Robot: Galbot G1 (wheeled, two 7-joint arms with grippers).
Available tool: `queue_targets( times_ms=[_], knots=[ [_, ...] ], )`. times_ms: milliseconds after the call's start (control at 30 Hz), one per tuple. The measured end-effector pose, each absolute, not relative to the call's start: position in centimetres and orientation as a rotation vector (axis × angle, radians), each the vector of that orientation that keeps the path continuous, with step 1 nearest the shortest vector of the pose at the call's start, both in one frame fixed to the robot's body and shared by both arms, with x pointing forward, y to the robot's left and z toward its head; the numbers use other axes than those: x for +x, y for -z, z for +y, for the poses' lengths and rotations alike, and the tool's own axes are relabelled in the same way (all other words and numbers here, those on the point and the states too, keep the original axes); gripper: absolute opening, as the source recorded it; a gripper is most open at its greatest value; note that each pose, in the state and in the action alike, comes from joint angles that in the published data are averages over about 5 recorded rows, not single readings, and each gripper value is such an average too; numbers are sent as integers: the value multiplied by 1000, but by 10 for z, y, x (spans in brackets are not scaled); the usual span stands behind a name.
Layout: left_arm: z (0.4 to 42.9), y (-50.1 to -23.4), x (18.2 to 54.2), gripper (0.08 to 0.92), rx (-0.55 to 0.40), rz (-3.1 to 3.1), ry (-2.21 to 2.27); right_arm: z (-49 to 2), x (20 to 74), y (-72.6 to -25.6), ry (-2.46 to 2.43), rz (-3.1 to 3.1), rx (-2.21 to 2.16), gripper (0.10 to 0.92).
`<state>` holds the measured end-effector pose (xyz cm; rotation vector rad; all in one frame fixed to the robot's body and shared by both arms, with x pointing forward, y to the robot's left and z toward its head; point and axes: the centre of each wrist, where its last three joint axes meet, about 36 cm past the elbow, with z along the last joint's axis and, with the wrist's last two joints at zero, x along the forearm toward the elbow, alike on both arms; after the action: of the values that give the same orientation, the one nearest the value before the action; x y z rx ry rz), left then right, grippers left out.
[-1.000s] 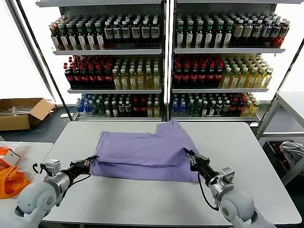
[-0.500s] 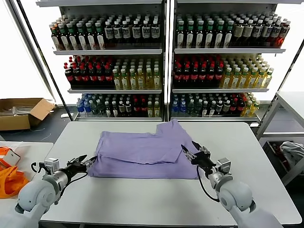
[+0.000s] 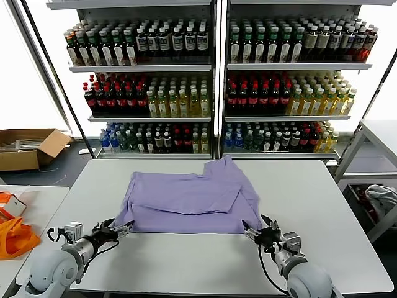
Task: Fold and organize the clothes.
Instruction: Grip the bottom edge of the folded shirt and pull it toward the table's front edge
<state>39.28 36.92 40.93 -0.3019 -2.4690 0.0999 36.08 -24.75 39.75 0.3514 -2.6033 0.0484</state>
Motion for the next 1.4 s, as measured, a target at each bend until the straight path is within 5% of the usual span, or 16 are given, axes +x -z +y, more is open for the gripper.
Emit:
queue_targets(
  times_ms=[433, 633, 1167, 1400],
  knots=[
    [364, -405, 388, 237, -356, -2465, -161, -247, 355, -398, -23, -2590, 332, 142],
    [361, -406, 380, 103, -359, -2475, -169, -252, 346, -404, -23, -2579, 340, 105],
    [349, -428, 313, 95, -346, -2455, -133, -267, 271, -434, -63, -2533, 333, 108],
    [346, -444, 279, 213, -324, -2453, -118, -275, 252, -455, -93, -2548, 317, 266]
  ],
)
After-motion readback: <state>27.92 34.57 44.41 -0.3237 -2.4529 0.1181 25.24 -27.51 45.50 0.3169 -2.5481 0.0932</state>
